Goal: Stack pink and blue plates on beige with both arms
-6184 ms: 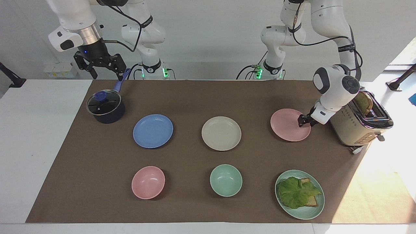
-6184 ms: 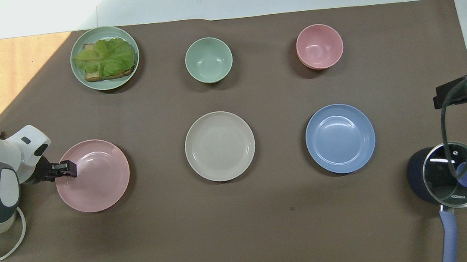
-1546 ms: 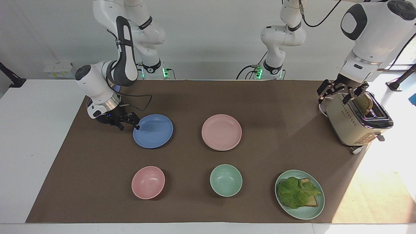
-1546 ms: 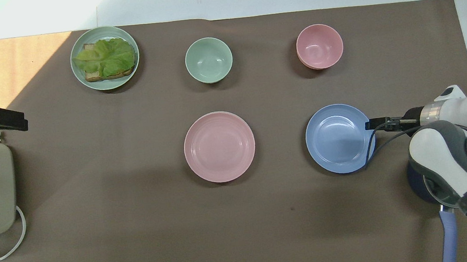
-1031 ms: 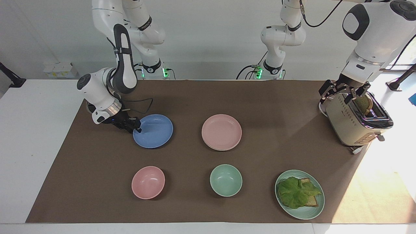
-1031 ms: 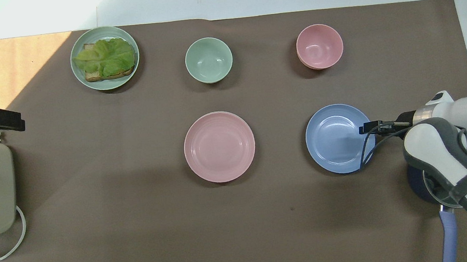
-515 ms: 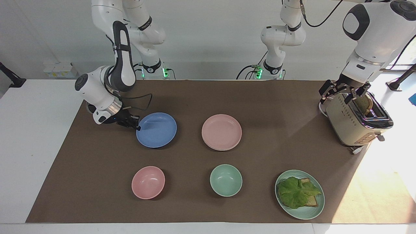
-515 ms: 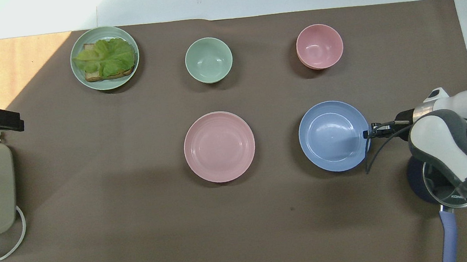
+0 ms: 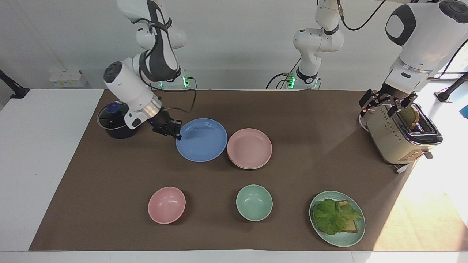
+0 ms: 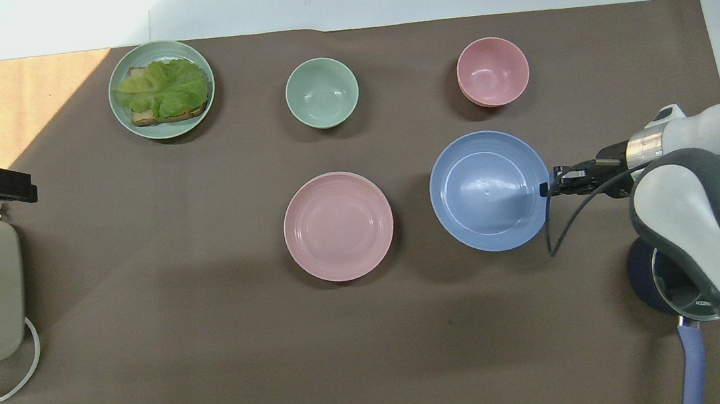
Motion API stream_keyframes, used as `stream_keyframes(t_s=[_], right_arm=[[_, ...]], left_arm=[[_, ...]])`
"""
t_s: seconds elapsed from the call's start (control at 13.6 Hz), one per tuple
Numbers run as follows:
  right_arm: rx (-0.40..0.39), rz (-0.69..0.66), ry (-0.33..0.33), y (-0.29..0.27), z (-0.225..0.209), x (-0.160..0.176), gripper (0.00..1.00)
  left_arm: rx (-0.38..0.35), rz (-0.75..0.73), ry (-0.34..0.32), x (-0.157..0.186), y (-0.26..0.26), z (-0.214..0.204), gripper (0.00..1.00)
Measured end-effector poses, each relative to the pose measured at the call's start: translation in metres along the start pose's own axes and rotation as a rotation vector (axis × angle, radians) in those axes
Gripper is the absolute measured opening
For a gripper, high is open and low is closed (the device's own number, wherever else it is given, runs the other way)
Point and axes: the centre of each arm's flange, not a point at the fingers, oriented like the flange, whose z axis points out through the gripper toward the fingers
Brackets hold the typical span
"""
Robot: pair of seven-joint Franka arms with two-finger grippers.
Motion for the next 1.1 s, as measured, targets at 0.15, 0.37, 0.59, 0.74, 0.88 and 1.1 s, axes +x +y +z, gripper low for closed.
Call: stream_keyframes(t_s=[0.15,0.37,0.59,0.74,0.88,1.1], right_arm=[[-0.009,0.004,-0.010,-0.045,0.033,-0.015,0.04],[-0.045,0.001,-0.039,-0.095,0.075,-0.033,0.04],[-0.072,-0.017,-0.060,-0.114,0.106,-0.047,0.04],[-0.073,-0.027,-0.055,-0.119,0.120,-0.050,0.04],[-0.074,-0.032,-0.052,-0.120,0.126,-0.050,0.04],[-0.089,-0.053,-0.037,-0.122,0.124,-0.048,0.31]], left_arm=[[0.000,0.000,0.000,0.000,0.000,0.000,1.00],[0.000,0.000,0.000,0.000,0.000,0.000,1.00],[0.000,-0.001,0.000,0.000,0.000,0.000,1.00],[0.000,-0.001,0.000,0.000,0.000,0.000,1.00],[0.000,-0.001,0.000,0.000,0.000,0.000,1.00],[0.000,-0.001,0.000,0.000,0.000,0.000,1.00]])
